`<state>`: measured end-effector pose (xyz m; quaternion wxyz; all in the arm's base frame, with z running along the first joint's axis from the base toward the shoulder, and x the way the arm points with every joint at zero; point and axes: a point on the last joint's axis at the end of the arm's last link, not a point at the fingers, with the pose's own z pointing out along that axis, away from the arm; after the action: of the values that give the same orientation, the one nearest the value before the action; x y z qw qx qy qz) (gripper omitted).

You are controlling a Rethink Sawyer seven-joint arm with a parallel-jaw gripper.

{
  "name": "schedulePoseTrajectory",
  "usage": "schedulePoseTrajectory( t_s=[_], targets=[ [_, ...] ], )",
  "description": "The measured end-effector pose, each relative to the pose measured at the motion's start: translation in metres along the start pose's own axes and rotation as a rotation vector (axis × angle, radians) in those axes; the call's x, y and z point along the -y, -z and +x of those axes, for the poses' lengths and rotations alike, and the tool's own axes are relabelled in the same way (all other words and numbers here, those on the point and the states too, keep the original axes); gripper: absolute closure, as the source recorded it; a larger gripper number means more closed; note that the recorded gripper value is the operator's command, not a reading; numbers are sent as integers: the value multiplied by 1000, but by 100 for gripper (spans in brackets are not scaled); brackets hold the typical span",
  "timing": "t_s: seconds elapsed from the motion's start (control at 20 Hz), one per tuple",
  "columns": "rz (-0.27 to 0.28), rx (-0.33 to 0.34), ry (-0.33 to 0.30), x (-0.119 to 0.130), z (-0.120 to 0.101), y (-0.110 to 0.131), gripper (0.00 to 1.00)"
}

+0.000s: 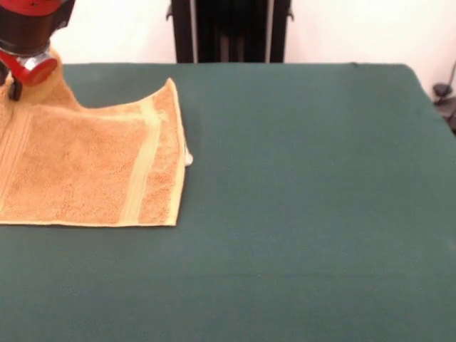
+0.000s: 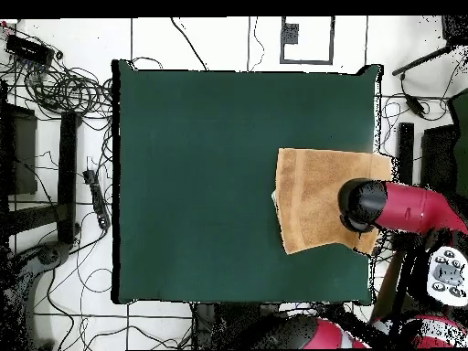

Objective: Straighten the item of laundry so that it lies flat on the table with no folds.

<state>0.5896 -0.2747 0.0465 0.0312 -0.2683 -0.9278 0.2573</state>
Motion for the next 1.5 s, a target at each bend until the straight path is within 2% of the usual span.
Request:
schedulePoseTrajectory(
  t_s=[0.2, 0.4, 0.85, 0.95, 1.0, 1.35, 1.5],
  targets=[
    [-26, -3, -24, 8, -4, -10, 0],
    [-26, -3, -25, 8, -4, -10, 0],
    [-22, -11, 10, -15, 1, 9, 0],
    [-37, -14, 3, -16, -1, 9, 0],
    [-69, -22, -18, -16, -5, 8, 0],
    [-191, -21, -93, -12, -24, -13, 0],
    [-225, -15, -107, -14, -28, -18, 0]
  ],
)
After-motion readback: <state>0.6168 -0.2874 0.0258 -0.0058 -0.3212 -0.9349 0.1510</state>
